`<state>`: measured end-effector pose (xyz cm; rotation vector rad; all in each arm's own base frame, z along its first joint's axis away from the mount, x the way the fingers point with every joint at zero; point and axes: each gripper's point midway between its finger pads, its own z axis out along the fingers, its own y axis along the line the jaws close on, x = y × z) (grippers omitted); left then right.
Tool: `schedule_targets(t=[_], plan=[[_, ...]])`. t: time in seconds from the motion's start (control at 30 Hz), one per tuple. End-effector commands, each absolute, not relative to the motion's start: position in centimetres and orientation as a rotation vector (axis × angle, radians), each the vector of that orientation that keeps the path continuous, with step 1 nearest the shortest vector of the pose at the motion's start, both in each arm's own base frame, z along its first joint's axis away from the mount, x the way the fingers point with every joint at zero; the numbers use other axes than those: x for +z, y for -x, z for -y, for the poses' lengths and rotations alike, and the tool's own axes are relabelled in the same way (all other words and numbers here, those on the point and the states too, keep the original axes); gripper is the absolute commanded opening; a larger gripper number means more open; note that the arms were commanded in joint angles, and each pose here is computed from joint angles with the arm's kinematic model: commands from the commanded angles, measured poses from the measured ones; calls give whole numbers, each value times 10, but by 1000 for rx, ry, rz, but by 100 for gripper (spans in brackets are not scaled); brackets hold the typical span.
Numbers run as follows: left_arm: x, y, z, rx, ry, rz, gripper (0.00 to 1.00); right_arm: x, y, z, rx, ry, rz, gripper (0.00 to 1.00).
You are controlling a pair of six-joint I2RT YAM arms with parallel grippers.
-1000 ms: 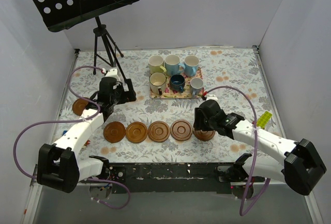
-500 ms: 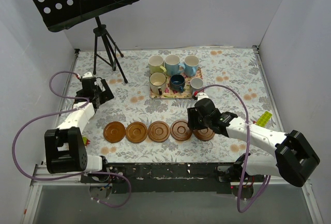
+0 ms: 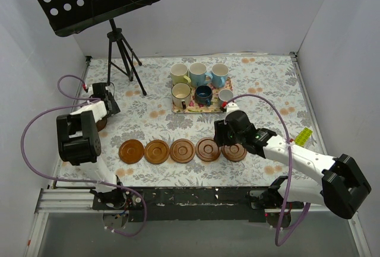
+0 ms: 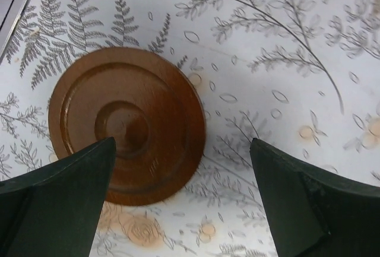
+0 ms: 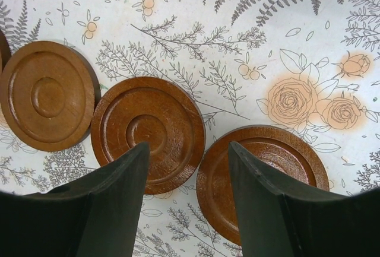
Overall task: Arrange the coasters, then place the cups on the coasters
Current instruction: Move the coaster to the center of the board.
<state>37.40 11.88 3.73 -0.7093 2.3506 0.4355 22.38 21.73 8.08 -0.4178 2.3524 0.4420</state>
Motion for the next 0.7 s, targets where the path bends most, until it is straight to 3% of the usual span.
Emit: schedule_targets(t=[0.0, 0.1, 0.17, 0.23, 0.67], plan=[[44, -383, -148, 539, 738, -2320, 98, 102, -230, -225, 485, 431, -2266, 64], [33, -396, -144, 429, 710, -2341, 90, 100, -229, -222, 480, 420, -2268, 64], [22, -398, -136, 377, 697, -2386, 74, 101, -229, -222, 481, 414, -2266, 63], [12, -395, -126, 316, 698, -2421, 66, 101, -230, -222, 478, 414, -2267, 63], [-7, -374, -13, 36, 495, -2573, 43, 98, -230, -223, 482, 375, -2290, 63]])
